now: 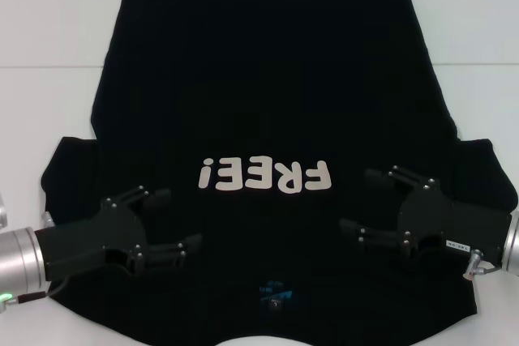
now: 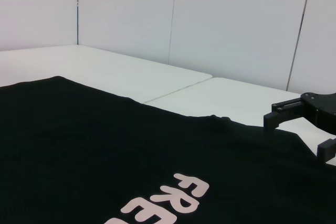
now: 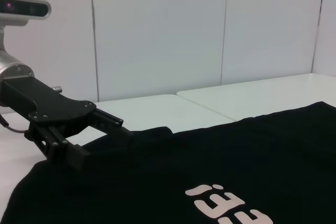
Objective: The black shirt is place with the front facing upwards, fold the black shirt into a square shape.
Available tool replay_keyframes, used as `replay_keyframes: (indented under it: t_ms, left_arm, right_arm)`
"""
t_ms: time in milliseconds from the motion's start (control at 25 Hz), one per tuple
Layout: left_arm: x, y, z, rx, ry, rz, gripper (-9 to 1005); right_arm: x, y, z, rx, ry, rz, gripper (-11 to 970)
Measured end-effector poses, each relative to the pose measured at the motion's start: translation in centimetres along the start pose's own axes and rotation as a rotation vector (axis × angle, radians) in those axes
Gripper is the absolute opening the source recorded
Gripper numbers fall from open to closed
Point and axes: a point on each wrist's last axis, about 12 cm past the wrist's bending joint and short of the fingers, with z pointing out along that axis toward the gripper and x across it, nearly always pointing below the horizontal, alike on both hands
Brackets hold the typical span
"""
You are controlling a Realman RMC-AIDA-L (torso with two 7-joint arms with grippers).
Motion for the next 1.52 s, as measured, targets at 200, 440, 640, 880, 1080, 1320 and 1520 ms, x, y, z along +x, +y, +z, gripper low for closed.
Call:
replay_keyframes:
  t_ms: [200,440,640,880,1080,1320,1520]
  left_arm:
    - [0.0,0.0,-0.1,0.0,0.0,-0.001,946]
    - [0.0,-0.1,0.0,0.002,-0.001,-0.006,945]
    - [-0.6,0.5,-0.4,0.002,-0.017,-0.174,946]
    - [-2.5,2.9,-1.9,-0.01,-0.013,-0.581,946]
    - [-3.9,4.5,-4.0,-0.012,-0.015,-0.812,946]
    - [-3.6,6.7,-7.5,-0.162,0.091,-1.034,946]
    - [-2.8,7.9,-10.0,-0.315,0.112,-1.112,946]
  right_arm:
    - [0.0,0.0,0.0,-0.001,-0.001,-0.001,946]
    - [-0.1,0.0,0.1,0.0,-0.002,-0.001,947]
    - [-0.1,-0.1,0.0,0.002,-0.004,-0.001,946]
    - [0.0,-0.2,0.1,0.013,0.006,0.005,946]
    - [0.0,-0.2,0.2,0.013,0.007,0.007,946]
    - [-0.1,-0.1,0.6,0.0,0.001,0.016,947]
    - [-0.2,-0.1,0.8,-0.004,0.001,0.018,947]
